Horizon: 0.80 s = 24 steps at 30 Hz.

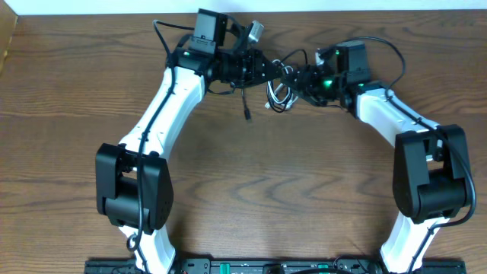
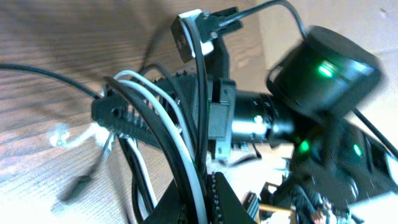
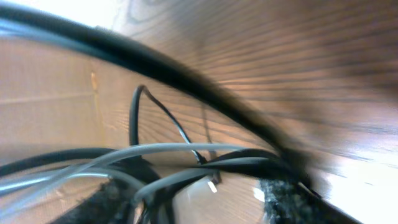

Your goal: Untangle cables

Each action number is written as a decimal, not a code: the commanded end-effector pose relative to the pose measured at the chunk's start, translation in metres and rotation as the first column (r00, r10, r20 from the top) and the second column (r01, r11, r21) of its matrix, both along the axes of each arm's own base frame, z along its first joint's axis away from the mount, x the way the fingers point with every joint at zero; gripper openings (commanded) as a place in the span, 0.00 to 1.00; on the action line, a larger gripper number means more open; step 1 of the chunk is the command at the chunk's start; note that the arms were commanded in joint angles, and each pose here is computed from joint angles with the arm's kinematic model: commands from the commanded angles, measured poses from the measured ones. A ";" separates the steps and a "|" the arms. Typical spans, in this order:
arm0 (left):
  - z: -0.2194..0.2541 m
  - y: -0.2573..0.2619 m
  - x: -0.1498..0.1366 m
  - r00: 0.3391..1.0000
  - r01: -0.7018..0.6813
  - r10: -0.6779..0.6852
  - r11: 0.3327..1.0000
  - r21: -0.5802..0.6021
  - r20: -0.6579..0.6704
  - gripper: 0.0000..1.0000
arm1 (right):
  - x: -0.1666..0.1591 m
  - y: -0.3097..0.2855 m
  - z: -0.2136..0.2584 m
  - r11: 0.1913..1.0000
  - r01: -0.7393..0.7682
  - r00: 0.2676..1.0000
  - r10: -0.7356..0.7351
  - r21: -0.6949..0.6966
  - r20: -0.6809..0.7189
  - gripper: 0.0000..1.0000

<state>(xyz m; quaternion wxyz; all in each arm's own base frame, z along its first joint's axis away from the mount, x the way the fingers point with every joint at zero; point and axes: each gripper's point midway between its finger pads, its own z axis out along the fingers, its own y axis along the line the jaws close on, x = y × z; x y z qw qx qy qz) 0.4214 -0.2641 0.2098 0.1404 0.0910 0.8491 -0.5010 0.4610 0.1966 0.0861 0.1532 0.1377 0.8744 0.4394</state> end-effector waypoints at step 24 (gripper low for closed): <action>0.120 0.051 -0.021 0.959 0.140 -0.071 0.960 -0.242 0.273 0.07 | -0.005 -0.085 -0.052 0.928 0.014 1.000 -0.013 -0.373 0.004 0.99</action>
